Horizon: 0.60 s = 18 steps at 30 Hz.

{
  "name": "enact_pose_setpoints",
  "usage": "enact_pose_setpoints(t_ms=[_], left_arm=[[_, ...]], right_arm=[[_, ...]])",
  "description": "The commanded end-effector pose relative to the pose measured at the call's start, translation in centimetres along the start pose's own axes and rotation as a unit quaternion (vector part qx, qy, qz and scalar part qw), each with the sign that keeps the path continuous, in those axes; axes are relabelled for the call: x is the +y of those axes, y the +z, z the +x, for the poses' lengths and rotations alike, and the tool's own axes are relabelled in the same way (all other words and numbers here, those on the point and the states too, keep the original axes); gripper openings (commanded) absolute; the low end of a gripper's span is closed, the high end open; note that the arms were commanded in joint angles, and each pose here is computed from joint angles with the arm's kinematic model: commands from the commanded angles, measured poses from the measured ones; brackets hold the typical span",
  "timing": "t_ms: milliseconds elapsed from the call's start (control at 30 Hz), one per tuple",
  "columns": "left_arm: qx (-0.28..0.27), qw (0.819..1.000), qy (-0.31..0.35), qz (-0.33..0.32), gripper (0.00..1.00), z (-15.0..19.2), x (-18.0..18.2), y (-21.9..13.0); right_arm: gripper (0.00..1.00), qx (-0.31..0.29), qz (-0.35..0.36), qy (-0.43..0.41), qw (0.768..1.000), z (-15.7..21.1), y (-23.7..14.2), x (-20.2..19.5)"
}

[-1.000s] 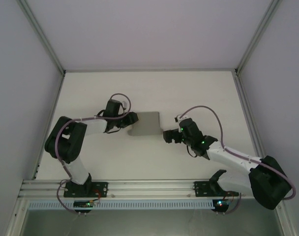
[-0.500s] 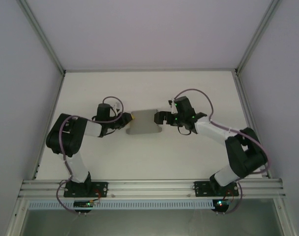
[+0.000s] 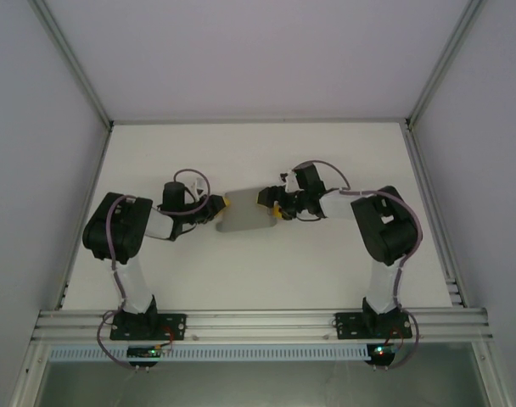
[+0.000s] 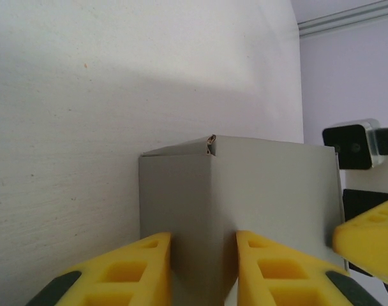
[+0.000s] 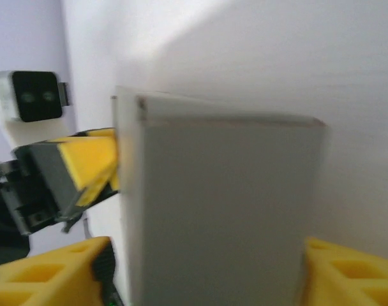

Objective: Assemble paper box

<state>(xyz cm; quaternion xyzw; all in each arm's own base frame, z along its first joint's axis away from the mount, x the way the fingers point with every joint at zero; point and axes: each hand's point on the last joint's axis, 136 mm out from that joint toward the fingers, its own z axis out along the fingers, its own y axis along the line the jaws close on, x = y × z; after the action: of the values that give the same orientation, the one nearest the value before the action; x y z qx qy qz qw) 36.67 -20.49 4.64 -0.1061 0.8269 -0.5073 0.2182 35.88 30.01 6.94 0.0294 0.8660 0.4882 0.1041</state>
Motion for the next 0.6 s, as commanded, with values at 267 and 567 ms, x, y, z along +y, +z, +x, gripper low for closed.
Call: enact_pose_setpoints(t_ms=[267,567], left_arm=[[0.002,0.998,0.064,0.003,0.46,-0.3,-2.1,-0.8],[-0.093,0.881,0.455,-0.088,1.00,-1.0,-14.2,-2.8]], right_arm=[[0.40,-0.020,-0.072,-0.034,0.997,-1.4,-2.3,5.0],[0.40,-0.080,0.069,0.028,0.994,-2.3,-9.7,2.3]])
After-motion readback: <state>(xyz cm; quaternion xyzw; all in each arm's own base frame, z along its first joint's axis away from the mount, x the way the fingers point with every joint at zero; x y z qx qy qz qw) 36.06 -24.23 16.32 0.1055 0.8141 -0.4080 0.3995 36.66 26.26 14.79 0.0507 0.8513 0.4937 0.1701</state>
